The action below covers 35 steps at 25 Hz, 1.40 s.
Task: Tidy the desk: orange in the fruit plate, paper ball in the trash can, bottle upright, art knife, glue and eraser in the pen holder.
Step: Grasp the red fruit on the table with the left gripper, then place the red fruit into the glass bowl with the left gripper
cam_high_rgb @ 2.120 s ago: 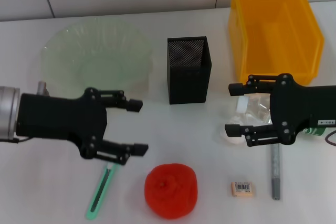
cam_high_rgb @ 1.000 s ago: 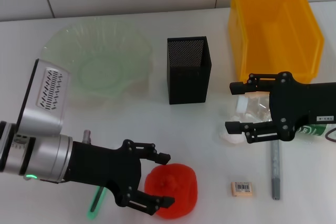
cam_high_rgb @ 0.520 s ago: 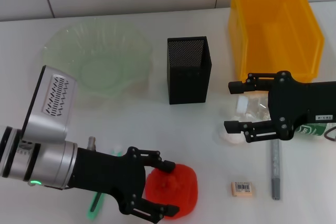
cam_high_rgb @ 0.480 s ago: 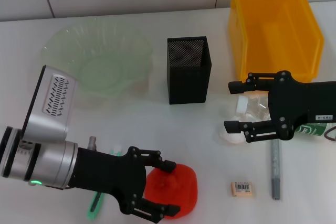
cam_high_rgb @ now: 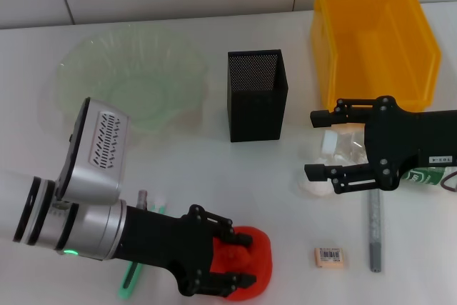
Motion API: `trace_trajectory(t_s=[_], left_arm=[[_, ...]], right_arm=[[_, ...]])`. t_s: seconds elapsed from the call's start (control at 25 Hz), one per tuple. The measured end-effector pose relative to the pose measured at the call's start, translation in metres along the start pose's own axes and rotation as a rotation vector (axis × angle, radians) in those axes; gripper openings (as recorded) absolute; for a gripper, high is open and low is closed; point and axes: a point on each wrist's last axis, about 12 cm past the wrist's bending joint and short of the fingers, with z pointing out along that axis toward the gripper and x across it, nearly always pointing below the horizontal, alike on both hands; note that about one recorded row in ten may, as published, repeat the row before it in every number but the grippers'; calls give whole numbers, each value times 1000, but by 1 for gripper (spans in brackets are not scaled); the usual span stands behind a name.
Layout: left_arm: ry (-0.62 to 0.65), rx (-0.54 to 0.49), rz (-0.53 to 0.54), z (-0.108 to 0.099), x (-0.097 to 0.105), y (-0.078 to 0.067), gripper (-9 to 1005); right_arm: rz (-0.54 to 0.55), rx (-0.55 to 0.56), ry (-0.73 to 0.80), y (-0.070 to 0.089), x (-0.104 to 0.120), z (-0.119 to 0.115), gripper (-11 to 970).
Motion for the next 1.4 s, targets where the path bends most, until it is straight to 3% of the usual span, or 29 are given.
trace_trajectory(t_s=[0.32, 0.44, 0.72, 0.92, 1.12, 1.24, 1.28, 1.32, 1.4], left_arm=[[-9, -10, 11, -2, -2, 1, 440], [-11, -12, 12, -2, -3, 0, 252], [-82, -25, 44, -14, -12, -3, 209], [-165, -97, 86, -44, -21, -6, 182], [-223, -240, 110, -77, -27, 1, 163], [-230, -265, 110, -81, -27, 3, 164], [-249, -324, 109, -90, -28, 8, 164], [-300, -447, 102, -104, -32, 21, 164], [-316, -501, 101, -108, -35, 27, 164]], right_arm=[[6, 2, 1, 1, 2, -1, 790], [8, 2, 1, 1, 2, -1, 790], [16, 3, 1, 2, 4, -2, 790], [24, 15, -1, 2, 6, -4, 790], [29, 16, -2, 3, 8, -5, 789], [32, 14, -3, 3, 9, -4, 789], [33, 13, -3, 3, 9, -4, 789], [33, 12, -3, 3, 9, -4, 789], [34, 9, -4, 4, 9, -4, 789]])
